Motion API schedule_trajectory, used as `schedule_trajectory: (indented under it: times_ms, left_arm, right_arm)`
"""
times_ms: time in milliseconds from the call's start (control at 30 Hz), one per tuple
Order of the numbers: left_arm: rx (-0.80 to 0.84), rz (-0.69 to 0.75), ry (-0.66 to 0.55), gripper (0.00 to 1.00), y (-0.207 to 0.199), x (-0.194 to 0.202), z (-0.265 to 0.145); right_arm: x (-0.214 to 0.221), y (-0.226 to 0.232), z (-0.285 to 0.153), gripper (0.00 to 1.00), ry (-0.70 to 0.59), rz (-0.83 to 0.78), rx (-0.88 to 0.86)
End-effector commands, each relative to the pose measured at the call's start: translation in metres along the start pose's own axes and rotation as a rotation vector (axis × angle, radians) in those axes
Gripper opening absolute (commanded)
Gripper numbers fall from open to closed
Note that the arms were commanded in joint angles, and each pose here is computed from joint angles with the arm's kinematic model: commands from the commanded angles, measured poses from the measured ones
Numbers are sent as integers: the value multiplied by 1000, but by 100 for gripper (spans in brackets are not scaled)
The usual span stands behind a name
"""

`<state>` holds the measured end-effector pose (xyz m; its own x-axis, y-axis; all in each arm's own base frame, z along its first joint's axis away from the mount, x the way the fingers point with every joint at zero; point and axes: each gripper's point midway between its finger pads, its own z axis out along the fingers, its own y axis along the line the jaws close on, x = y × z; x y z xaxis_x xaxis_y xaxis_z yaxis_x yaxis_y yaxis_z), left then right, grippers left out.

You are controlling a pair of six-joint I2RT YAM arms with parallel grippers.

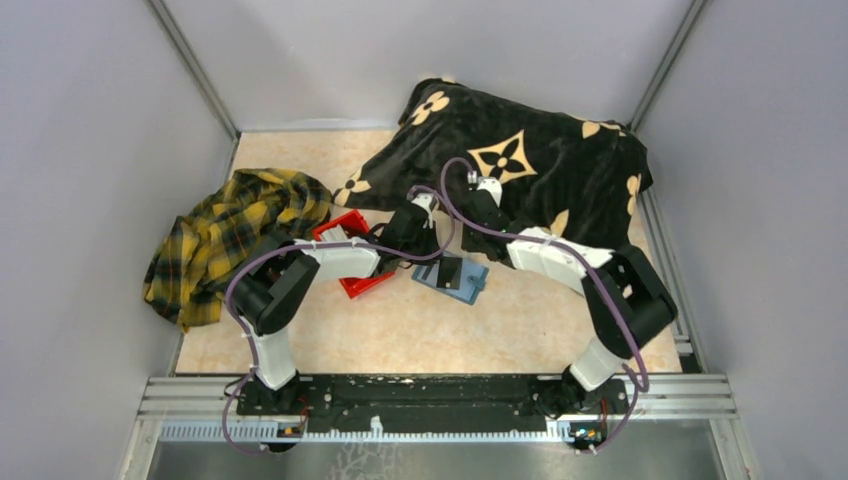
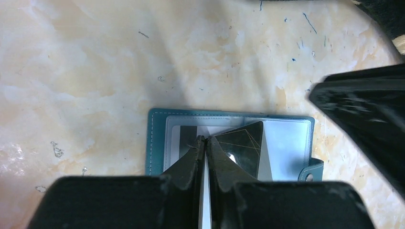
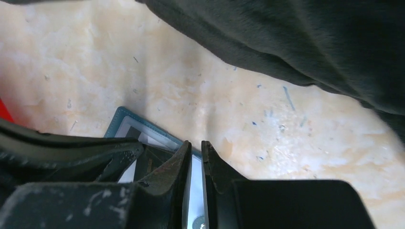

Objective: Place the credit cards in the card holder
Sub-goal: Insert the credit card into the card holder.

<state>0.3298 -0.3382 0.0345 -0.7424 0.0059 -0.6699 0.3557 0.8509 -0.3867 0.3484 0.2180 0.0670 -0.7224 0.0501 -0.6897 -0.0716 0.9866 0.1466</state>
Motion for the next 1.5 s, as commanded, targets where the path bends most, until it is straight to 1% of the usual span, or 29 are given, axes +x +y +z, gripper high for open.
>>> schedule_trajectory:
  times_ms: [0,100,333,533,1000,1467]
  left_arm:
    - [12,13,-4,10,0,0,-1]
    - [10,17,-1,11,0,1,-1]
    - [4,21,6,11,2,3,0]
    - [4,24,8,10,3,4,1]
    - [39,38,24,10,-2,8,0]
    - [85,27,36,10,-12,8,0]
  right_arm:
    - [-18,-17,-30,14,-78,33,43]
    - [-1,-28,-38,13,-52,50,64]
    - [46,-49,-43,0,21,100,88]
    - [67,-49,-36,0,64,126,69]
    - [71,-38,-17,0,90,142,45]
    - [67,-35,-13,0,86,144,38]
